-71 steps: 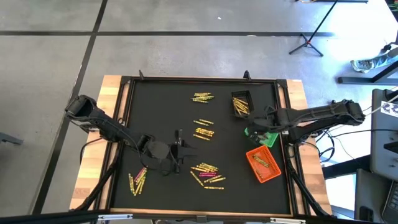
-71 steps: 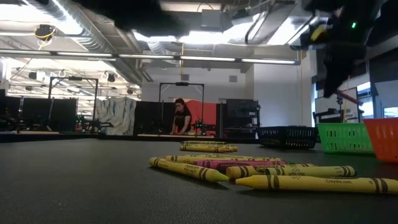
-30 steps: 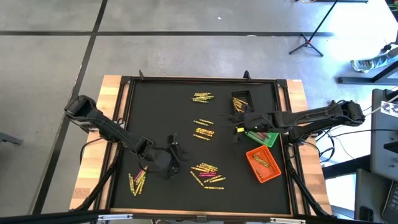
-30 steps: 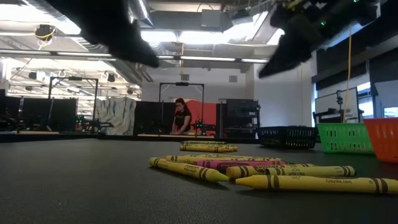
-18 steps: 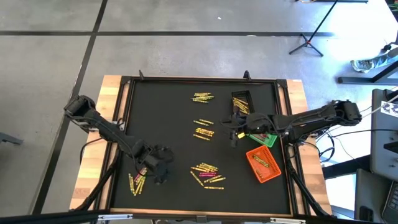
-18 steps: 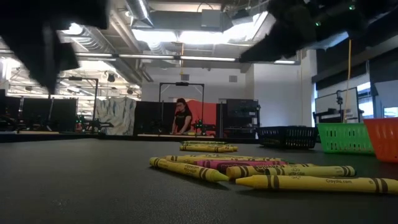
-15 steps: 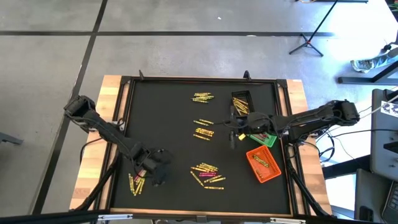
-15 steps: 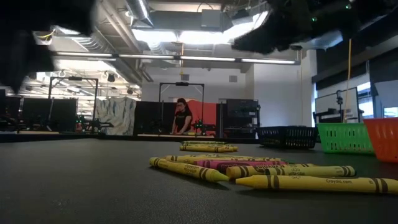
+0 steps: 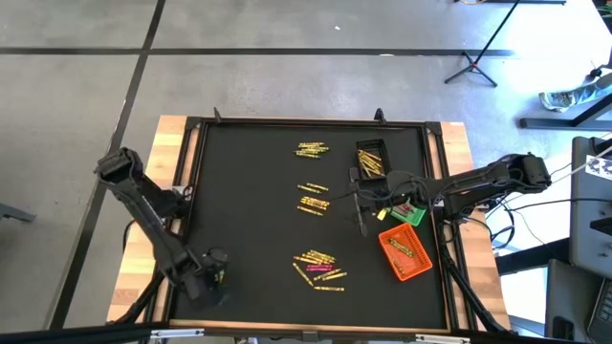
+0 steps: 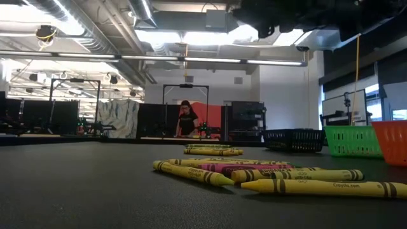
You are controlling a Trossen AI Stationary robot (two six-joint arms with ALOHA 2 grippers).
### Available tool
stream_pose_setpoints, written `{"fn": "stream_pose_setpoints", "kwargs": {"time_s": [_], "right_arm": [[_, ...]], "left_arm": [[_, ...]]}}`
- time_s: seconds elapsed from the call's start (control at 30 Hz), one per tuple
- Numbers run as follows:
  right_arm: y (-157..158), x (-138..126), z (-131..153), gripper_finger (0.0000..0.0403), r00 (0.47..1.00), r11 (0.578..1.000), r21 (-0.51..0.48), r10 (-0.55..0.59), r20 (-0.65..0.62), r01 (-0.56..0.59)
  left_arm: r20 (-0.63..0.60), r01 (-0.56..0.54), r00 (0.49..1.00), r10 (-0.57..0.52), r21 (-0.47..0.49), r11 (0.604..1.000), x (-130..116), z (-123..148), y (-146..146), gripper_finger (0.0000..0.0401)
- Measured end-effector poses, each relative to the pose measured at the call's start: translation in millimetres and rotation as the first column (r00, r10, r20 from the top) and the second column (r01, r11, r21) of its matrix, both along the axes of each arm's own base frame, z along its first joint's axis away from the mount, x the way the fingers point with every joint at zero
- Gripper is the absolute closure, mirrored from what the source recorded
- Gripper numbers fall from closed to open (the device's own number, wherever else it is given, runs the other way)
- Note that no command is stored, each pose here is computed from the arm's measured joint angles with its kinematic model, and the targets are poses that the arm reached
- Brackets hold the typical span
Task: Sort crayons
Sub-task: Put the red crayon into the green basket
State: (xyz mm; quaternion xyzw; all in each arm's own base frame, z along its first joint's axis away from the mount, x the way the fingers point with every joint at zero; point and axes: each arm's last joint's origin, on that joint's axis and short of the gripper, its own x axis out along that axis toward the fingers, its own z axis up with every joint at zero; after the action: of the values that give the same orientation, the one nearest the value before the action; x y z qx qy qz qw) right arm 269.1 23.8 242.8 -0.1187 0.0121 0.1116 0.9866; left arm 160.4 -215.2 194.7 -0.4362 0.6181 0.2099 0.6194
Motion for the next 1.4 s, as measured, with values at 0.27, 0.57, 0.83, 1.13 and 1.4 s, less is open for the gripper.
{"fn": "stream_pose_setpoints", "kwargs": {"time_s": [0.27, 0.57, 0.83, 1.13, 1.4], "right_arm": [[0, 0, 0, 0.022, 1.0, 1.0, 0.0, -0.006, 0.0, 0.006], [0, 0, -1, 0.022, 1.0, 1.0, -0.002, -0.008, -0.015, 0.008], [0, 0, -2, 0.022, 1.0, 1.0, 0.0, -0.008, -0.028, 0.008], [0, 0, -3, 0.022, 0.999, 1.0, 0.007, -0.008, -0.036, 0.008], [0, 0, -3, 0.022, 0.999, 1.0, 0.008, -0.008, -0.037, 0.008]], "left_arm": [[-0.047, -0.042, 0.997, 0.057, 0.278, 0.96, -17, -5, 18, 0.0271], [-0.068, 0.082, 0.996, -0.063, 0.347, 0.934, -9, -24, 39, 0.0271], [-0.116, 0.133, 0.988, -0.099, 0.339, 0.931, -12, -36, 47, 0.0271], [-0.093, 0.136, 0.989, -0.112, 0.308, 0.942, -14, -46, 48, 0.0271], [-0.086, 0.127, 0.991, -0.105, 0.308, 0.943, -14, -48, 49, 0.0271]]}}
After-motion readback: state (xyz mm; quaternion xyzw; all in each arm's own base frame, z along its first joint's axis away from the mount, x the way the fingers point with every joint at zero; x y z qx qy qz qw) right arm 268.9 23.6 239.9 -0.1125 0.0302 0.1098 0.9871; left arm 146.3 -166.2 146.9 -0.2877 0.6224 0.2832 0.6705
